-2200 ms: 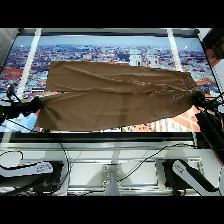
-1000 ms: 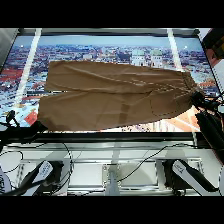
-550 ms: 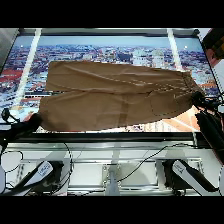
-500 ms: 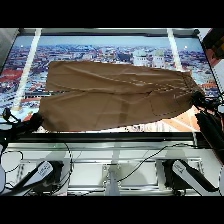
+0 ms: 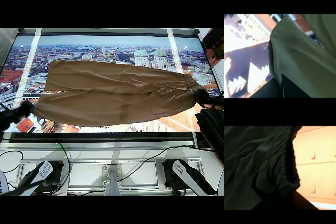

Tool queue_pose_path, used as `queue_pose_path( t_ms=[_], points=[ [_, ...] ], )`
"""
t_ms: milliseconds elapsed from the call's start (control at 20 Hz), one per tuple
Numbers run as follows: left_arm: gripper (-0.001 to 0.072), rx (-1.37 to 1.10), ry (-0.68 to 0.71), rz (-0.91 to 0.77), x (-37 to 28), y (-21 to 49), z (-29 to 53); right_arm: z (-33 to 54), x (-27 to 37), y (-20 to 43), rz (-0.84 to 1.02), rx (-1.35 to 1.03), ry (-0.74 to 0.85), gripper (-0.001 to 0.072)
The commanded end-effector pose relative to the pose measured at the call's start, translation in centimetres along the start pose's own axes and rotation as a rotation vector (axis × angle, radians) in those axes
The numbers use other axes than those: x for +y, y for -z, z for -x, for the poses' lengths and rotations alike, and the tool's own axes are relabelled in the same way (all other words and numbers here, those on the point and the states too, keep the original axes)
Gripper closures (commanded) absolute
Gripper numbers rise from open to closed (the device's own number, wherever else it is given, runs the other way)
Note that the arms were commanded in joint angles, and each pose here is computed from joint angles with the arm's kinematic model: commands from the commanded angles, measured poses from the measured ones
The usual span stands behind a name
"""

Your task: Fold the clothes and pants, and hang the long-sleeved shirts on hangers.

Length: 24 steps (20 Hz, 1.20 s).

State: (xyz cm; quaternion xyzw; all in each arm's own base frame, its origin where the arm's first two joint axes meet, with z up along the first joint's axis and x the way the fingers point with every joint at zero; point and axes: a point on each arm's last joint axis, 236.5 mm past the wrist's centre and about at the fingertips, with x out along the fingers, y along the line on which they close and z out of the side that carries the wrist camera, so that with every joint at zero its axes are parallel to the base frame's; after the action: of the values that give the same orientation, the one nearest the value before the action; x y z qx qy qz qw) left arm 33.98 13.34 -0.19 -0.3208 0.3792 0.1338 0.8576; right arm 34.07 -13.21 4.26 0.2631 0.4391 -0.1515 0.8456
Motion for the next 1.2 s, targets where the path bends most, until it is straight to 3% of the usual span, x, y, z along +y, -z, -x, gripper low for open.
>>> queue_pose_path(
  t_ms=[0,200,600,900,1150],
  points=[
    [0.0685,-0.058,-0.026,-0.054,-2.1,-5.5,4.0,4.2,0.3,1.4,0.095,0.156,0.042,0.0679],
    [0.0686,-0.069,-0.060,-0.109,-3.0,-8.9,3.7,6.1,0.4,0.7,0.122,0.172,0.066,0.0680],
    [0.0687,0.083,0.064,-0.139,-12.6,-11.8,-10.0,0.1,1.3,2.0,0.112,0.362,0.048,0.0681],
    [0.0687,0.066,0.022,-0.078,-14.9,-16.0,-15.4,-4.1,4.3,-5.6,0.092,0.248,0.019,0.0681],
    [0.0687,-0.055,0.065,0.071,-15.7,-18.9,-17.6,-7.4,6.0,-12.1,-0.094,0.036,-0.049,0.0681]
  ],
)
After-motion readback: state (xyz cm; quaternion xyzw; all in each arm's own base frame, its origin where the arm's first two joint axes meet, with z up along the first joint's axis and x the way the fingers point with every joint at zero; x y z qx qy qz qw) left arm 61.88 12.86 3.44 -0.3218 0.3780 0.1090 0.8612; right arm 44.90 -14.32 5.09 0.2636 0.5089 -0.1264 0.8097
